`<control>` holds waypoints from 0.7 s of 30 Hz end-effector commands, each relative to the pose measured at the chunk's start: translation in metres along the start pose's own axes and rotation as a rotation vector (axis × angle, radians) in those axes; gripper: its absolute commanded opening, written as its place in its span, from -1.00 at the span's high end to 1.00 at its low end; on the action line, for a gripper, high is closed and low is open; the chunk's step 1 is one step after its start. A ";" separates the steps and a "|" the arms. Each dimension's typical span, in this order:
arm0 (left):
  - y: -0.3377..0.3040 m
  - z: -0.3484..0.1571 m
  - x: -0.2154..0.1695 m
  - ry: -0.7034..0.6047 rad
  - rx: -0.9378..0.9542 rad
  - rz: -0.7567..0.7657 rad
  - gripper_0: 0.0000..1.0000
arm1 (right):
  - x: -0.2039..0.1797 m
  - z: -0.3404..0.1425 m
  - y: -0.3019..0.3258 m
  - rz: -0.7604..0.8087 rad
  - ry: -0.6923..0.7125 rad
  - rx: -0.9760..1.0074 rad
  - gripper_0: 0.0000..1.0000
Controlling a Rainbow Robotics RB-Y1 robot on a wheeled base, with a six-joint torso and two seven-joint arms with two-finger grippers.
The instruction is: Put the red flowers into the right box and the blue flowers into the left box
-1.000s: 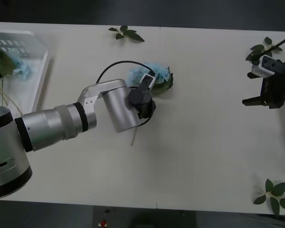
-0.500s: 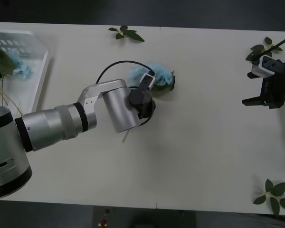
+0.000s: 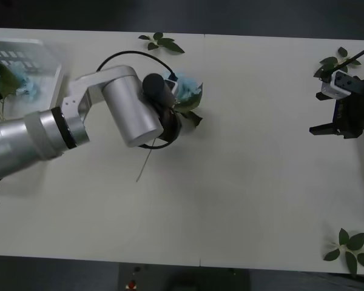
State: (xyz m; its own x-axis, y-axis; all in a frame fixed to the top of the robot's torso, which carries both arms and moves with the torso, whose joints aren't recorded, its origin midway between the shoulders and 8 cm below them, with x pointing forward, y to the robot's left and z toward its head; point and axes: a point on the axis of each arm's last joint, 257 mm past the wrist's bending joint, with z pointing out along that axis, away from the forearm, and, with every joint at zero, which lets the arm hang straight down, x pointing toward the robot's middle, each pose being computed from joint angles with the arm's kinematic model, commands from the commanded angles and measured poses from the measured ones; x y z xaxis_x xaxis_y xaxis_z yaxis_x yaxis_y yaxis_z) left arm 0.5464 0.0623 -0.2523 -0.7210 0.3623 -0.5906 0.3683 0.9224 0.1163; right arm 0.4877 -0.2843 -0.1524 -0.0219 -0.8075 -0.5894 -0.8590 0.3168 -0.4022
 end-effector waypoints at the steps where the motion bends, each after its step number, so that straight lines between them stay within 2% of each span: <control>1: 0.033 -0.057 -0.023 0.017 -0.008 0.052 1.00 | -0.017 0.000 -0.001 -0.007 -0.041 0.007 -0.68; 6: 0.085 -0.121 -0.019 0.104 -0.023 0.022 1.00 | -0.017 0.000 -0.001 -0.007 -0.041 0.007 -0.68; 9: 0.116 -0.154 -0.016 0.112 0.000 -0.027 1.00 | -0.017 0.000 -0.001 -0.007 -0.041 0.007 -0.68; 14: 0.190 -0.217 -0.004 0.032 0.089 -0.168 1.00 | -0.017 0.000 -0.001 -0.007 -0.041 0.007 -0.68; 21: 0.306 -0.275 0.034 -0.075 0.046 -0.268 1.00 | -0.017 0.000 -0.001 -0.007 -0.041 0.007 -0.68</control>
State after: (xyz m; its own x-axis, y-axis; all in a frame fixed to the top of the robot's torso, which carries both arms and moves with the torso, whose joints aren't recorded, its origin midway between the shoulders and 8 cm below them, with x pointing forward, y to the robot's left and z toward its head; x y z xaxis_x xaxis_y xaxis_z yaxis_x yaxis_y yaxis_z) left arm 0.4760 0.3709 -0.0167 -0.7467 -0.0033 -0.6651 0.1606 0.9695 -0.1852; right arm 0.4874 -0.2836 -0.1524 -0.0207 -0.8071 -0.5900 -0.8594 0.3159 -0.4020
